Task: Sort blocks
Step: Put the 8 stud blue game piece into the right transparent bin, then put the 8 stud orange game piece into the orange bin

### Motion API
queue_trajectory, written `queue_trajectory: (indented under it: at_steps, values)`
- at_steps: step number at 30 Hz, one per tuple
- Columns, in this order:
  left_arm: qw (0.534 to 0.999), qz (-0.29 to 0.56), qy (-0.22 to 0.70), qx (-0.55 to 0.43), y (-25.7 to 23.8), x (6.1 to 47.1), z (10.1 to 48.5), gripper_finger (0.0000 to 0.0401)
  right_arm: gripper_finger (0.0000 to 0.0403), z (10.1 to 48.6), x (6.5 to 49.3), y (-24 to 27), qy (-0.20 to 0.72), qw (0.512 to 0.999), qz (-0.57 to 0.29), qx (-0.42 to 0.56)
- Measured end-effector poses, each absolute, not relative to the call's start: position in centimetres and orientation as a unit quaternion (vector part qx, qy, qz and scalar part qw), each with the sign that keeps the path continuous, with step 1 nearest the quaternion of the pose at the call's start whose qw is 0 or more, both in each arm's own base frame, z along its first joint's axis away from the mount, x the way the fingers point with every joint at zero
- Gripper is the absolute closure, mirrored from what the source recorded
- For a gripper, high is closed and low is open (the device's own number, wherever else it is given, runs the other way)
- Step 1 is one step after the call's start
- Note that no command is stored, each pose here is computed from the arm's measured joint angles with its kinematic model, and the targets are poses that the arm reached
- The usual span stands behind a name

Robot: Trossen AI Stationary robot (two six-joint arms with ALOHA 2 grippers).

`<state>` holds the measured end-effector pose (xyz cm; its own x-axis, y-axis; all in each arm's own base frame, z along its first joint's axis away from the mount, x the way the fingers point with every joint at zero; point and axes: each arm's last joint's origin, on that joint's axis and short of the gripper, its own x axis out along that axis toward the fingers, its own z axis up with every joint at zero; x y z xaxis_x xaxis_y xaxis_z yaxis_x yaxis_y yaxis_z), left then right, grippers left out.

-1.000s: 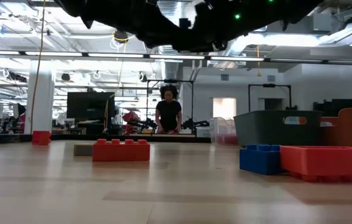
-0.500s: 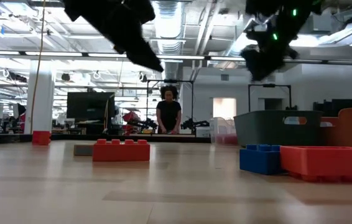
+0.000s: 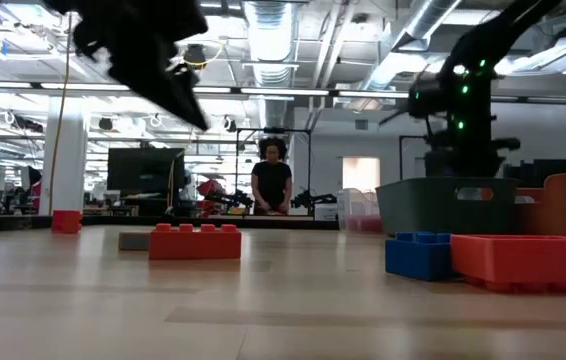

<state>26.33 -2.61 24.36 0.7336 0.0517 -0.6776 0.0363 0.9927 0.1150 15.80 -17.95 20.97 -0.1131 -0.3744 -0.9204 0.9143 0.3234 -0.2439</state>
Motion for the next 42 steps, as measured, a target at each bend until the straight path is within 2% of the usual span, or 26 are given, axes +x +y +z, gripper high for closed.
queue_trajectory:
  at_steps: [6,12,17,23,28,34,42]
  values:
    - [0.904,0.03,0.423,0.049,-3.5,24.2,22.7,0.0143,0.0213,18.0,15.3,-19.7,0.598,0.572,-0.492,0.27]
    - [0.894,0.003,0.447,-0.025,-4.2,23.6,22.3,0.0143,0.0167,17.9,15.2,-19.8,0.604,0.572,-0.488,0.266]
    - [0.905,-0.02,0.423,-0.045,-5.7,24.6,22.0,0.0143,0.0158,20.7,15.1,-18.7,0.557,0.611,-0.503,0.251]
    - [0.914,-0.031,0.398,-0.069,-7.5,26.5,20.5,0.0143,0.0158,26.0,15.7,-15.4,0.435,0.69,-0.553,0.169]
    - [0.905,-0.037,0.418,-0.073,-8.9,27.4,18.3,0.0143,0.0158,29.0,16.1,-11.7,0.35,0.75,-0.547,0.124]
    - [0.897,-0.025,0.437,-0.053,-10.4,29.0,16.4,0.0143,0.0158,30.3,17.5,-7.7,0.289,0.798,-0.523,0.081]
    - [0.89,-0.003,0.455,-0.025,-11.1,30.3,14.3,0.0143,0.0159,29.9,20.3,-4.6,0.273,0.84,-0.466,0.055]
